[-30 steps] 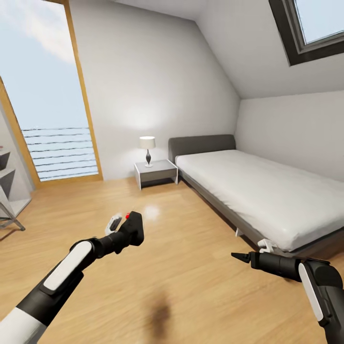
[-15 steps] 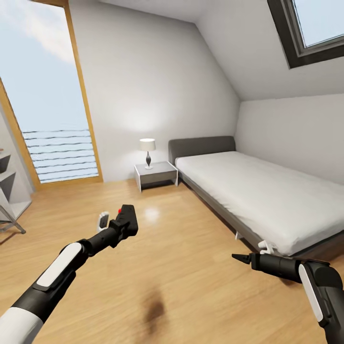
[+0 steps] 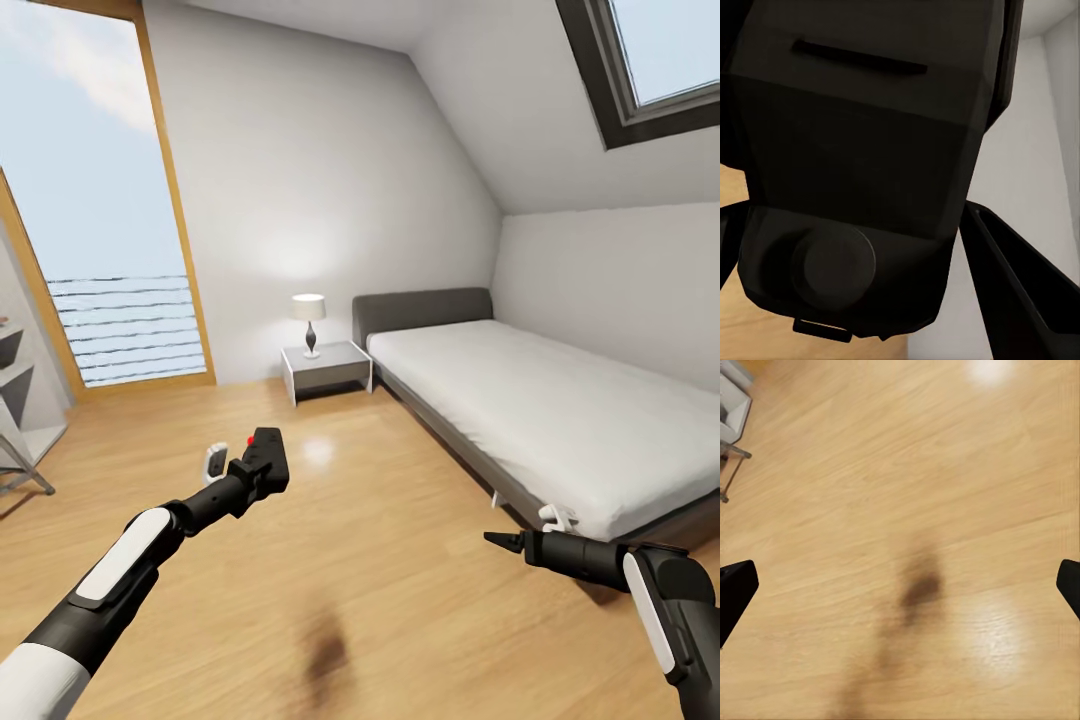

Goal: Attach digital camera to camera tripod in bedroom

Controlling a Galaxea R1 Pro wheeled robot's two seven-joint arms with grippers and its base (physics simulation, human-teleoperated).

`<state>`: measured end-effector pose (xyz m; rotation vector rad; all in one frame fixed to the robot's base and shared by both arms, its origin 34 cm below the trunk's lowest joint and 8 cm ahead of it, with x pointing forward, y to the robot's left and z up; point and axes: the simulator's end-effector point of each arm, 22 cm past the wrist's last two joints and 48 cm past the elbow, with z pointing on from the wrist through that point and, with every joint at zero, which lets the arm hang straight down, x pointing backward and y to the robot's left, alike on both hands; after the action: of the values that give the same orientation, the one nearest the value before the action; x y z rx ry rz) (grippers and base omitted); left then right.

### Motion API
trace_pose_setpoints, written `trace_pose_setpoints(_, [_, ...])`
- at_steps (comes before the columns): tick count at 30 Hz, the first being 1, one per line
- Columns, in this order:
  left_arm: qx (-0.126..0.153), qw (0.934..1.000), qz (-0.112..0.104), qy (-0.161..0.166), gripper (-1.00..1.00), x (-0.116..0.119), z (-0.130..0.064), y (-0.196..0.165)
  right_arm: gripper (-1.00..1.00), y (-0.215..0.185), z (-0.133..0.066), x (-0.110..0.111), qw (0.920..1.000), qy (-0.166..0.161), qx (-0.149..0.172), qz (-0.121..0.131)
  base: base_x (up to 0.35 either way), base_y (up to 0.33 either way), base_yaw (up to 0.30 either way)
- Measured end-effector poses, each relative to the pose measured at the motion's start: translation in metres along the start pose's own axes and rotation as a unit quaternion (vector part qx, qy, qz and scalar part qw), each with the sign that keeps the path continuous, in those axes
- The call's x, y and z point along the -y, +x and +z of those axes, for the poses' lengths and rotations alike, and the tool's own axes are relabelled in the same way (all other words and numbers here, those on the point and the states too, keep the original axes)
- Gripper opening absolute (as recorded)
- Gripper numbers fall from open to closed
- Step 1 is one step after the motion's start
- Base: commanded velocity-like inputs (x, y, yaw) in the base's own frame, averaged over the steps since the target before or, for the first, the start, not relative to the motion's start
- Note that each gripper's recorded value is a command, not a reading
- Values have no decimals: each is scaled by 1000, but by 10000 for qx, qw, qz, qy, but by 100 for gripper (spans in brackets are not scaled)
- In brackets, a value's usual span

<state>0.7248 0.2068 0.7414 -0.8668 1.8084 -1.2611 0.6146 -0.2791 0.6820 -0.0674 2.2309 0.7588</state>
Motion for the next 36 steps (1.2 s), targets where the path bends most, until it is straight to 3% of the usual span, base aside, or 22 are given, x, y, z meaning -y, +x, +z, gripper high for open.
trace_pose_setpoints(11, [-16, 9998, 35, 217, -100, 36, -2, -5, 100, -21, -11, -9, 10000, -5, 30, 27, 0, 0, 0])
trace_pose_setpoints(19, [-112, 9973, 48, 718, -100, 74, -5, -6, 100, -42, -23, -20, 9998, -110, 167, 61, 0, 0, 0])
trace_pose_setpoints(24, [-302, 9947, 55, 979, -100, 96, -8, 0, 100, -74, -52, -30, 9952, -577, 691, 385, 0, 0, 0])
trace_pose_setpoints(25, [-354, 9941, 54, 1024, -100, 99, -9, 2, 100, -86, -66, -31, 9912, -774, 945, 509, 0, 0, 0])
trace_pose_setpoints(29, [-411, 9934, 58, 1070, -100, 109, -10, 2, 100, -109, -96, -33, 9815, -1099, 1411, 689, 0, 0, 0])
trace_pose_setpoints(36, [-450, 9928, 58, 1107, -100, 125, -12, 0, 100, -132, -129, -42, 9691, -1477, 1811, 788, 0, 0, 0])
